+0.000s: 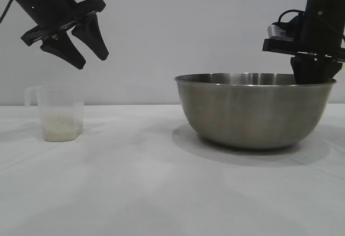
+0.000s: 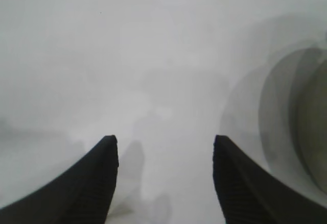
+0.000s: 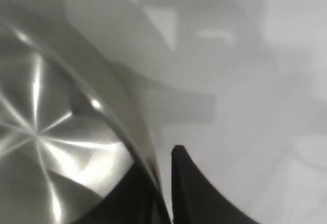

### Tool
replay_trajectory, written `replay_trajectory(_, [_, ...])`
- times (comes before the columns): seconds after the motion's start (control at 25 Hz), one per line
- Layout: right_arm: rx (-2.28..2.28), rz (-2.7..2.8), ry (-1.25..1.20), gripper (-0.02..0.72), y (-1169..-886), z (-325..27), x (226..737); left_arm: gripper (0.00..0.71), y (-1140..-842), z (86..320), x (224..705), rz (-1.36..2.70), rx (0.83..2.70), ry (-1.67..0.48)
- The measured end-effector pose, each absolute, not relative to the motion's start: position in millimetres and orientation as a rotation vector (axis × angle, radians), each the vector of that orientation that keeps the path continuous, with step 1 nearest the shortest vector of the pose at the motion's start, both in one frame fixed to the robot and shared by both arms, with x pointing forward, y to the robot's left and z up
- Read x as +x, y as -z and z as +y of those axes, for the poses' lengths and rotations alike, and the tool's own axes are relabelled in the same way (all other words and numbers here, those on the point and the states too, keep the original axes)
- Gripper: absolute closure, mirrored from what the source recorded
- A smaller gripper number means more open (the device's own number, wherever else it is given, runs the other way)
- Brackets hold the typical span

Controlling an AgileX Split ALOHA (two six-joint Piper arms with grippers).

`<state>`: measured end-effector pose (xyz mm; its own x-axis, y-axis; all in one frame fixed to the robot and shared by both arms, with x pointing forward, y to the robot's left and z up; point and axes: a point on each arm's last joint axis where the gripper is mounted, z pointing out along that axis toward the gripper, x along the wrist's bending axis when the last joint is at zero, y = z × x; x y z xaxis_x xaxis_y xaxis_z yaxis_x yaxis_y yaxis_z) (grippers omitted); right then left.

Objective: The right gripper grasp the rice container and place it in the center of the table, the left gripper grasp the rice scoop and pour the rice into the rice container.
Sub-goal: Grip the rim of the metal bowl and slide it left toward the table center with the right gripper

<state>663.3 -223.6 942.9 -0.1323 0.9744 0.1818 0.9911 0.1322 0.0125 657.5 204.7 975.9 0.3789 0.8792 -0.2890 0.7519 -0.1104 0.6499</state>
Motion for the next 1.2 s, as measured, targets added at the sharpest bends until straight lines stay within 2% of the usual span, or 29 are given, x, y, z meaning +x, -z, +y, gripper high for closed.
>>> replay_trajectory(0.36, [-1.877,-2.230,0.234,0.703,-945,-216,659,0.312,-975,205,657,1.401,1.912,-0.228])
replay_trajectory(0.8, [-1.730,-2.279,0.269,0.703,-946,-163,645,0.312,-975,206,657,1.399,1.917,-0.231])
replay_trajectory(1.08, [-1.709,-2.275,0.277,0.703,-947,-155,643,0.312,-975,206,657,1.399,1.917,-0.231])
replay_trajectory(1.12, [-1.709,-2.273,0.279,0.645,-947,-155,643,0.312,-975,206,657,1.399,1.917,-0.231])
replay_trajectory(1.16, [-1.709,-2.273,0.279,0.645,-947,-155,643,0.312,-975,206,657,1.399,1.917,-0.231])
replay_trajectory(1.2, [-1.709,-2.273,0.279,0.569,-947,-155,643,0.312,-975,206,657,1.399,1.917,-0.231])
